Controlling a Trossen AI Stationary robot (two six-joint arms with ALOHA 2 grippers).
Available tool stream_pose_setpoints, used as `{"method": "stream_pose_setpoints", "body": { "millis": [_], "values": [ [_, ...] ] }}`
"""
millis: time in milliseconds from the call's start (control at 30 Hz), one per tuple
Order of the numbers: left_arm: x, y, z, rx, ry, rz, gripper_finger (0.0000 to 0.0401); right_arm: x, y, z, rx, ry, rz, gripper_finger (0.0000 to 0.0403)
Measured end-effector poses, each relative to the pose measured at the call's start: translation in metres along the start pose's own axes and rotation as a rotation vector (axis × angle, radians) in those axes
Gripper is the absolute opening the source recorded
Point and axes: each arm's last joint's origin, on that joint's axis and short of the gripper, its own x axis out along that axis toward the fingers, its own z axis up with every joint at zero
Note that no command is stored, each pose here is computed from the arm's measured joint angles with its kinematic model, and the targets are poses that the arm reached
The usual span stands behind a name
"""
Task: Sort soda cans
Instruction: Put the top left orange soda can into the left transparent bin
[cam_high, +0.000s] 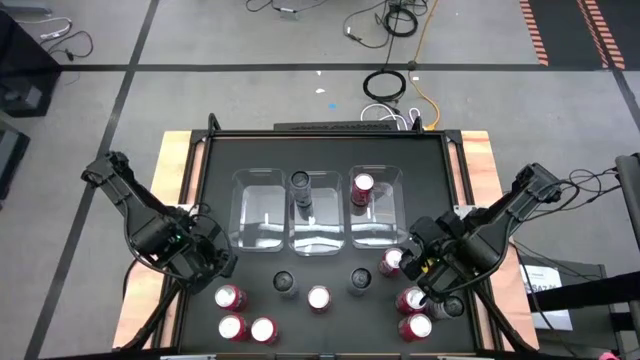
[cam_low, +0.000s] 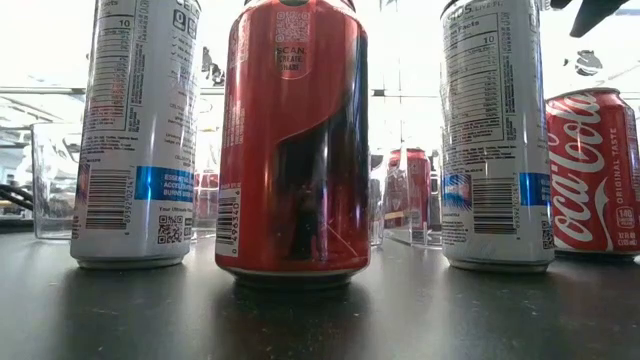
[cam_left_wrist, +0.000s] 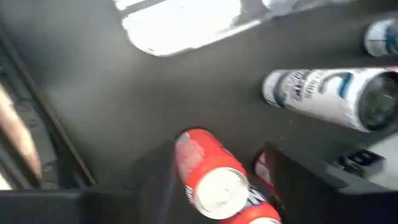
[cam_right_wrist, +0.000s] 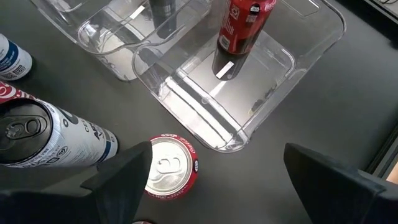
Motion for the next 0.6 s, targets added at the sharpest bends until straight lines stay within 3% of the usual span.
{"method": "stream_pose_setpoints", "body": {
  "millis": [200, 433, 600],
  "values": [
    [0.004, -0.022, -0.011, 0.098, 0.063, -0.171, 0.0338, 0.0, 0.0, 0.0, -0.009, 0.0, 0.0, 0.0357],
    [0.012, -0.038, -0.018, 0.145, 0.061, -0.249, 0.0345, 0.0, 0.0, 0.0, -0.02, -0.006, 0.0, 0.0357],
    [0.021, -0.043, -0.022, 0.134, 0.032, -0.229, 0.0345, 0.0, 0.0, 0.0, -0.02, -0.007, 0.0, 0.0357]
  ]
}}
